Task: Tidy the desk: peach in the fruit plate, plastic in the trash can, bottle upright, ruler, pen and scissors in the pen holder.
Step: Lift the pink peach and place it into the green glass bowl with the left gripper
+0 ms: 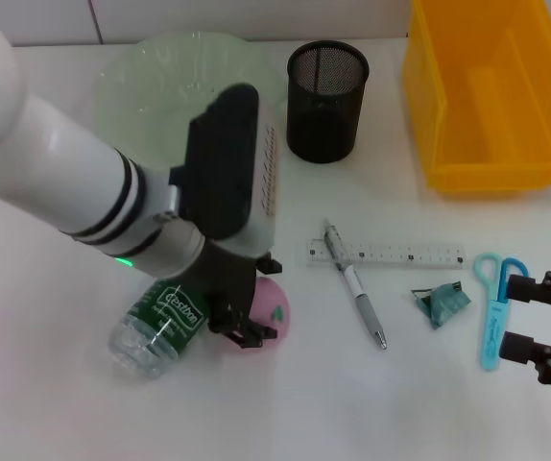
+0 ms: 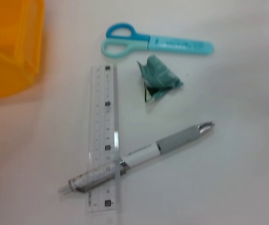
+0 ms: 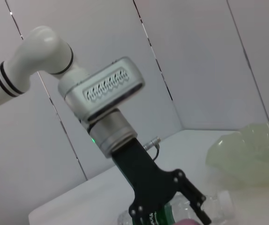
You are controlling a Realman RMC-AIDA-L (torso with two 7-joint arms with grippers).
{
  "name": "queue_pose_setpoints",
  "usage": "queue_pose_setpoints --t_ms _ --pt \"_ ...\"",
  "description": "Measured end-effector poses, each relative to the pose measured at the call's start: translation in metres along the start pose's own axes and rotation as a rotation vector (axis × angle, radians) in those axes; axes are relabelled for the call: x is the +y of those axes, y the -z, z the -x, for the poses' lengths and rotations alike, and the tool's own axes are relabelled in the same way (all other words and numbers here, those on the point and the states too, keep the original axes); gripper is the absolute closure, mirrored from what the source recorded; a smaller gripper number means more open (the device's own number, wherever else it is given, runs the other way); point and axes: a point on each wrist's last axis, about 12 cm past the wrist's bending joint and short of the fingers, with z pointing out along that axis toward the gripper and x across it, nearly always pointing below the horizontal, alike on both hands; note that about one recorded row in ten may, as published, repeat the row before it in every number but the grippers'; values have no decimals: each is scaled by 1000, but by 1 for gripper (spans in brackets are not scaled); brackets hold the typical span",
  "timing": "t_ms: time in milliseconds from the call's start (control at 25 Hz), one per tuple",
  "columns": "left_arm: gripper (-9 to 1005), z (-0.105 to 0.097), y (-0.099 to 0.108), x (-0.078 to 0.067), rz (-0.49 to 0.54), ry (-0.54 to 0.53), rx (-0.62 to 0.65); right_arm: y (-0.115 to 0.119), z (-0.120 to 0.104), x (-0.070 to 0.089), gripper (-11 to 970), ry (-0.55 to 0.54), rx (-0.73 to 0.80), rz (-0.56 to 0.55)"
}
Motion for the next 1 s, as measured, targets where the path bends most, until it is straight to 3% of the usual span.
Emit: queue_pose_setpoints --t_ms 200,640,800,1000 --pt "237 2 -9 -5 13 -48 77 -3 1 -1 169 4 -6 4" --pt "496 12 -12 -14 -8 -108 71 -7 3 -4 170 9 -6 -2" --pt "586 18 -8 -16 3 -113 35 -8 3 -5 170 10 -3 -9" --pt "686 29 14 -11 86 -84 -75 -9 3 -6 170 12 -4 -9"
